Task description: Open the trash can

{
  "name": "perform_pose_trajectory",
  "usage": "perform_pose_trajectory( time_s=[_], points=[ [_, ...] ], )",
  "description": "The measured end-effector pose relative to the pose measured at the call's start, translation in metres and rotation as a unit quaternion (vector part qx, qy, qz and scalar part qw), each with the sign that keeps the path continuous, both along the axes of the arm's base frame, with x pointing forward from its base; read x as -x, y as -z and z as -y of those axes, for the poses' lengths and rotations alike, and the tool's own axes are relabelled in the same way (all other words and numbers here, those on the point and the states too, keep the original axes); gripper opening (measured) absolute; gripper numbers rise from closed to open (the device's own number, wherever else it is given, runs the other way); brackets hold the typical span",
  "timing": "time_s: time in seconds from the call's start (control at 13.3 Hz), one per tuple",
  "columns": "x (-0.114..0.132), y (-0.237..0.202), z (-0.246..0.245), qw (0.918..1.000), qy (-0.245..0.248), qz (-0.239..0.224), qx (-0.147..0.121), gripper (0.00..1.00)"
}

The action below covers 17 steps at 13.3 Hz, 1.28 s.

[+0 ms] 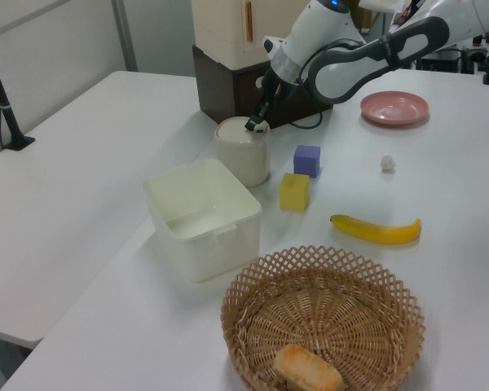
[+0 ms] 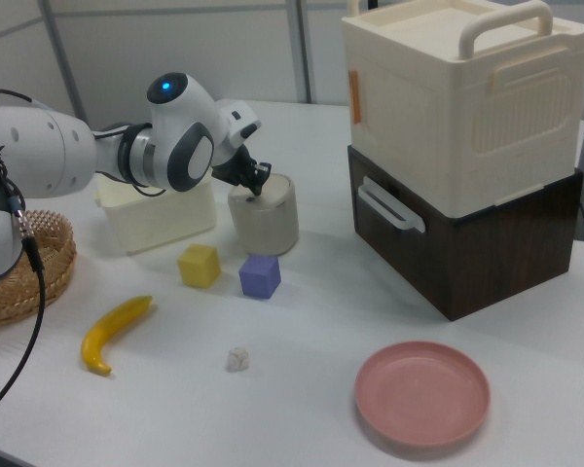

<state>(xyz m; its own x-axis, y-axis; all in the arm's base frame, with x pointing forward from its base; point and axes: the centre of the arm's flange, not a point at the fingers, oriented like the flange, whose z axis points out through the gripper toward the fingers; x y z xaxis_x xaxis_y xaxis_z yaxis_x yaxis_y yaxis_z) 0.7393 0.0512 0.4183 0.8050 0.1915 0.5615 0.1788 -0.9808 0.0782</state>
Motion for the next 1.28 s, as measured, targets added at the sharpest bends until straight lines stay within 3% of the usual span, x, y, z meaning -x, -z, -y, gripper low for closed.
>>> perform_pose_trajectory(
  time_s=[0.38, 0.53, 0.83, 0.98, 1.28],
  points=[
    [0.000, -0.016, 0.000, 0.9999, 0.000, 0.012, -0.001, 0.01],
    [0.003, -0.041, -0.001, 0.9996, -0.001, 0.027, -0.002, 0.01],
    [0.024, -0.106, 0.001, 0.9999, -0.001, 0.013, -0.003, 0.01],
    [0.038, -0.133, 0.003, 1.0000, 0.000, -0.006, -0.002, 0.01],
    [0.083, -0.173, 0.014, 0.9944, 0.005, -0.105, 0.003, 0.01]
  ],
)
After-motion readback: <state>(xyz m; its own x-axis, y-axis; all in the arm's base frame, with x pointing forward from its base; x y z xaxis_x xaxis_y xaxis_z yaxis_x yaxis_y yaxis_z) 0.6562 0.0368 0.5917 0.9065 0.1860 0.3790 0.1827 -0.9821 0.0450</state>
